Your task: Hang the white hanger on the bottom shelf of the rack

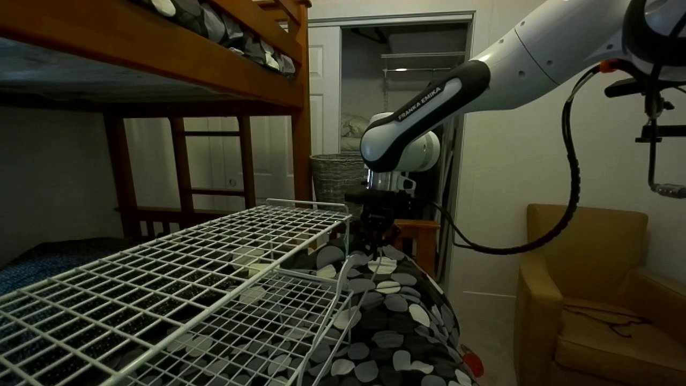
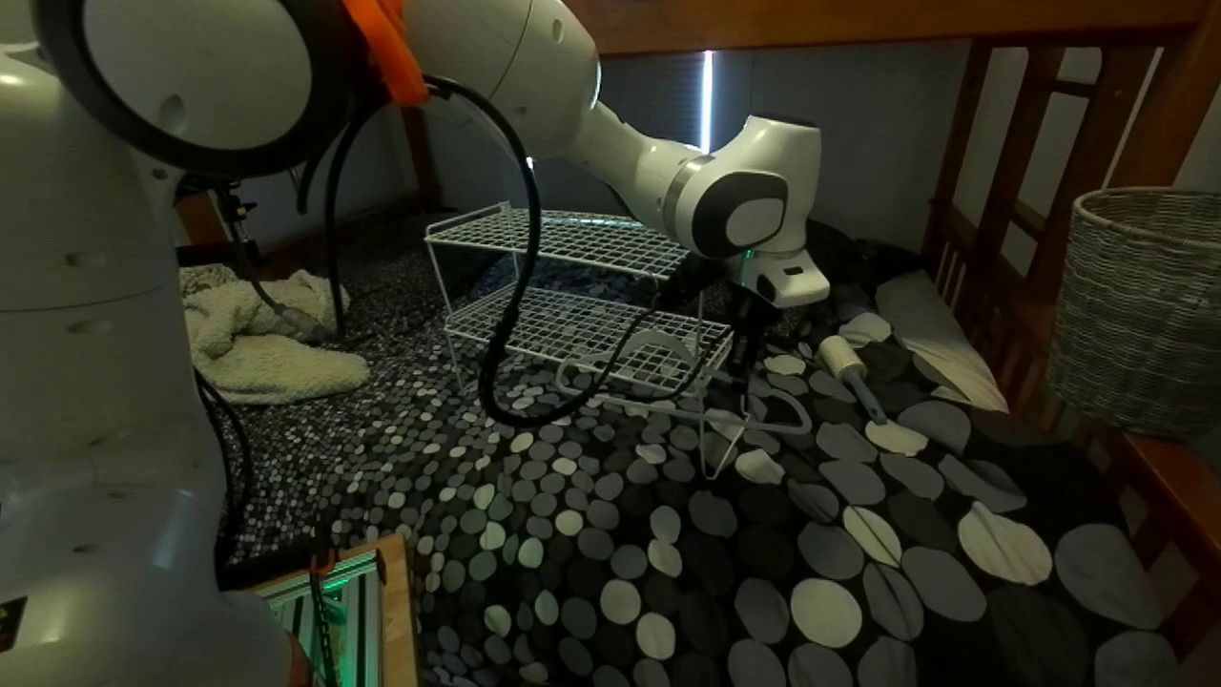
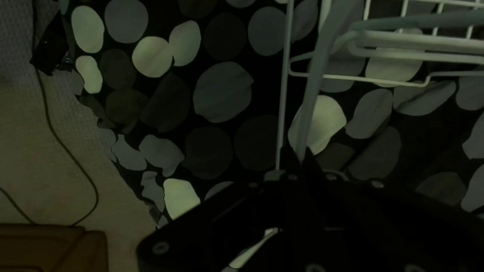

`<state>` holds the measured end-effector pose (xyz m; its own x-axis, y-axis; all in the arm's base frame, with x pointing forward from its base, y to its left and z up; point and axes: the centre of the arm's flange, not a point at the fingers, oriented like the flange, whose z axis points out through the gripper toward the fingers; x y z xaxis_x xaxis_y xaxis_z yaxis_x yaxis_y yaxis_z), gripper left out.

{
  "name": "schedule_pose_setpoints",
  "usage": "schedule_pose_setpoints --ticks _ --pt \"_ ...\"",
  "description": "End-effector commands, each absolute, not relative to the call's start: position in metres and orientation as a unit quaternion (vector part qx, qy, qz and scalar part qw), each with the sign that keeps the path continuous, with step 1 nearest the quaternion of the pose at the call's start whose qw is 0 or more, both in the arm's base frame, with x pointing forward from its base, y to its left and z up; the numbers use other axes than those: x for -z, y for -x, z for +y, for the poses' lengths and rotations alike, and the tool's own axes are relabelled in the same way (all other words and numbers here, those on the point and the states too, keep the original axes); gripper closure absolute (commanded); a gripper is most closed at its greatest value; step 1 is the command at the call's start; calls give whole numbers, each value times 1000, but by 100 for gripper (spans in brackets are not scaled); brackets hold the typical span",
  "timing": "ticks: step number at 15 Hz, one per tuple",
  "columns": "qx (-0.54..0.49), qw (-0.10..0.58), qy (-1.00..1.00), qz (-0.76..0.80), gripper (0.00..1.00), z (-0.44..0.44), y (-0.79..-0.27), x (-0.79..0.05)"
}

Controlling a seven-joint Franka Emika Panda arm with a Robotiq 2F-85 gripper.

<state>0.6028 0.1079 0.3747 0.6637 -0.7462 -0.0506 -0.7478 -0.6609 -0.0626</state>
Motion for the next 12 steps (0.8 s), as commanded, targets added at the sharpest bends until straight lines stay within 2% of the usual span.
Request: schedule_pose_setpoints --ticks 1,12 --pt "-31 49 904 425 99 105 -602 -378" --pt "-41 66 892 445 99 85 -600 -401"
